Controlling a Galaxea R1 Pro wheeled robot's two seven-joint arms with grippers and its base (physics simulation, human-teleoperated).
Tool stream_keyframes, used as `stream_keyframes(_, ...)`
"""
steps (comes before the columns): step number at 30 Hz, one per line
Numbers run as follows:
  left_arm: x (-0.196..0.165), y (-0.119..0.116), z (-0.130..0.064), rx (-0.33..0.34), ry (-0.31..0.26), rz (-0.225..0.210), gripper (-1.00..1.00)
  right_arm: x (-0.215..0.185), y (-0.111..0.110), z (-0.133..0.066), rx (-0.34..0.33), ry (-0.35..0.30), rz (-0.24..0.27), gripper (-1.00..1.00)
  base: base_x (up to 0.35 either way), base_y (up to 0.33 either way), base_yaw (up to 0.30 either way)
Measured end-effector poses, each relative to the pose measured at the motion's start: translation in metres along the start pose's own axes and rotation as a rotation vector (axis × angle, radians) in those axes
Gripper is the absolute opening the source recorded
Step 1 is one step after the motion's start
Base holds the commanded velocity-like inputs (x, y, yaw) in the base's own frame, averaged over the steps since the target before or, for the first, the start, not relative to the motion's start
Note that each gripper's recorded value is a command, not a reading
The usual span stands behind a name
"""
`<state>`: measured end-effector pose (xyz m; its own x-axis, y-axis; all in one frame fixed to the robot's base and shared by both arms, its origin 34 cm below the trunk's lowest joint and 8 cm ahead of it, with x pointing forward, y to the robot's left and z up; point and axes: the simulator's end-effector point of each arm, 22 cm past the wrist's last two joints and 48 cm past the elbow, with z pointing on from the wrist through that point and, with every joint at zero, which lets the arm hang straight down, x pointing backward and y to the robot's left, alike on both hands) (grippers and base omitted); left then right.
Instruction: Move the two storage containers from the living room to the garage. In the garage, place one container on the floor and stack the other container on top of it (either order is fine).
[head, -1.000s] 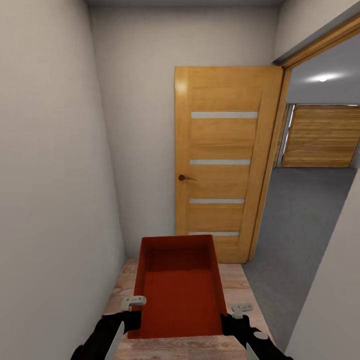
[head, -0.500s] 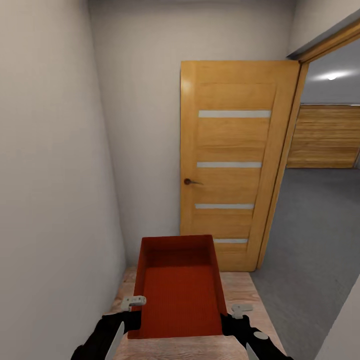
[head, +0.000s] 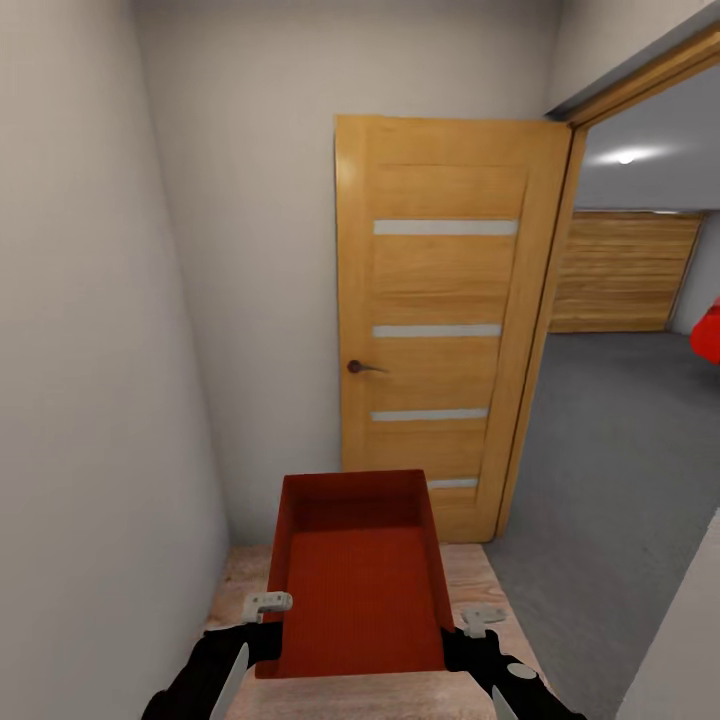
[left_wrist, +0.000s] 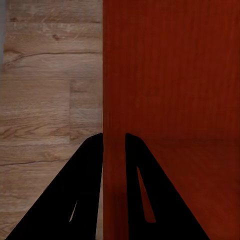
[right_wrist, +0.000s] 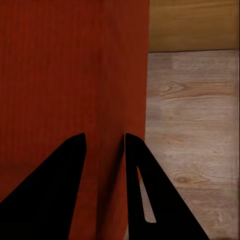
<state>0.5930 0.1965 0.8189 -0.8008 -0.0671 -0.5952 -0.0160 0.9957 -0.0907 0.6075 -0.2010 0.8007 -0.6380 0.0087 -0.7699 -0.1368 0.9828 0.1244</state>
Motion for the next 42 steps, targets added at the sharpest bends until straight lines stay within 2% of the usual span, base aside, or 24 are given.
stream_keyframes(26, 0.0003, -0.0001, 0.0001, 0.0, 0.0, 0.0, -1.0, 0.0001, -0.0001, 0.0, 0.0, 0.0, 0.0, -1.0, 0.004, 0.001, -0.265)
stream_keyframes(42, 0.0008, -0.0003, -0.0001, 0.0, 0.001, -0.002, -1.0, 0.0004, -0.0003, -0.0003, 0.0, 0.001, -0.001, -1.0, 0.246, 0.179, -0.237)
